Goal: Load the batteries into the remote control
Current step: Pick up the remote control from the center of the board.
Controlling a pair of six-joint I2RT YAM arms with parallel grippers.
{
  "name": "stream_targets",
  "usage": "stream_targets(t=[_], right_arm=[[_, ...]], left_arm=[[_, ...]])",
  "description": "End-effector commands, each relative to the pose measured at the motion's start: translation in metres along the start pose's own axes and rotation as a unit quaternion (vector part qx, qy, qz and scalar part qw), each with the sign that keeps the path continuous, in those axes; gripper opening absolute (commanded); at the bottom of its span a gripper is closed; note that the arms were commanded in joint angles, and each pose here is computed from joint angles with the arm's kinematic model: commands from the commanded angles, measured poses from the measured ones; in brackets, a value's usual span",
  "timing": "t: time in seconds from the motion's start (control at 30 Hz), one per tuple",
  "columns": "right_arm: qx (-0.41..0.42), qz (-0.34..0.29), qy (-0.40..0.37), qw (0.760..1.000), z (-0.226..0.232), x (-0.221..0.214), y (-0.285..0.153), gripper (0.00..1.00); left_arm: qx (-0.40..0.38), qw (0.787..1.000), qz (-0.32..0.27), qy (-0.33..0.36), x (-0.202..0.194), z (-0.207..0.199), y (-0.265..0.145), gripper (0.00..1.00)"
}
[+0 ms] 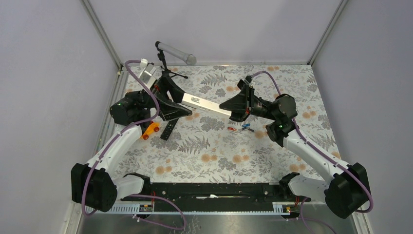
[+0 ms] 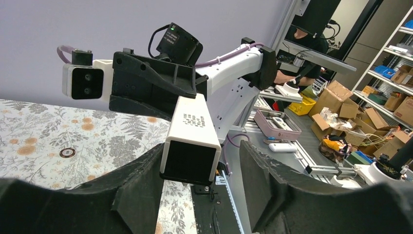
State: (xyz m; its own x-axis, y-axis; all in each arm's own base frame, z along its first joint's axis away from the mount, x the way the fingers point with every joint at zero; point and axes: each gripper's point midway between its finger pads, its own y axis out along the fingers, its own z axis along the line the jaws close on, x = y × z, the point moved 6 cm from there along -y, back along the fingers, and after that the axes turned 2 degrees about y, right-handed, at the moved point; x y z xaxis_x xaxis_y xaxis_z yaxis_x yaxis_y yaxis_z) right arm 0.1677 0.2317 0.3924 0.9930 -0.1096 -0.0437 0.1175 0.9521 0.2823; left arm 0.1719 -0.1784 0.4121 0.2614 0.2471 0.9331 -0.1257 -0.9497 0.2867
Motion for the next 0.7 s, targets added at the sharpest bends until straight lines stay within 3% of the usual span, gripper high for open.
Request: stream_targets(t=[0.0,0.3,0.5,0.67], right_arm=[[0.019,0.017,-0.009,1.000,0.009,-0.005,-0.001,0.00],[-0.003,0.016,0.019,1.000,0.003,-0.004,-0.002,0.00],[0.001,0.012,0.026,1.000,0.001,-0.003,-0.002,0.00],[0.018,0.012,0.030,0.999,0.004,-0.003,-0.003,0.00]], left_arm=[[-0.007,0.999,-0.029,0.042,0.009,-0.008,0.004,0.57],[0.001,0.998,-0.021,0.051,0.005,-0.001,0.015,0.63],[0.036,0.998,-0.005,0.050,-0.003,0.006,0.018,0.53],[0.034,0.998,-0.010,0.060,-0.006,0.000,0.016,0.58]])
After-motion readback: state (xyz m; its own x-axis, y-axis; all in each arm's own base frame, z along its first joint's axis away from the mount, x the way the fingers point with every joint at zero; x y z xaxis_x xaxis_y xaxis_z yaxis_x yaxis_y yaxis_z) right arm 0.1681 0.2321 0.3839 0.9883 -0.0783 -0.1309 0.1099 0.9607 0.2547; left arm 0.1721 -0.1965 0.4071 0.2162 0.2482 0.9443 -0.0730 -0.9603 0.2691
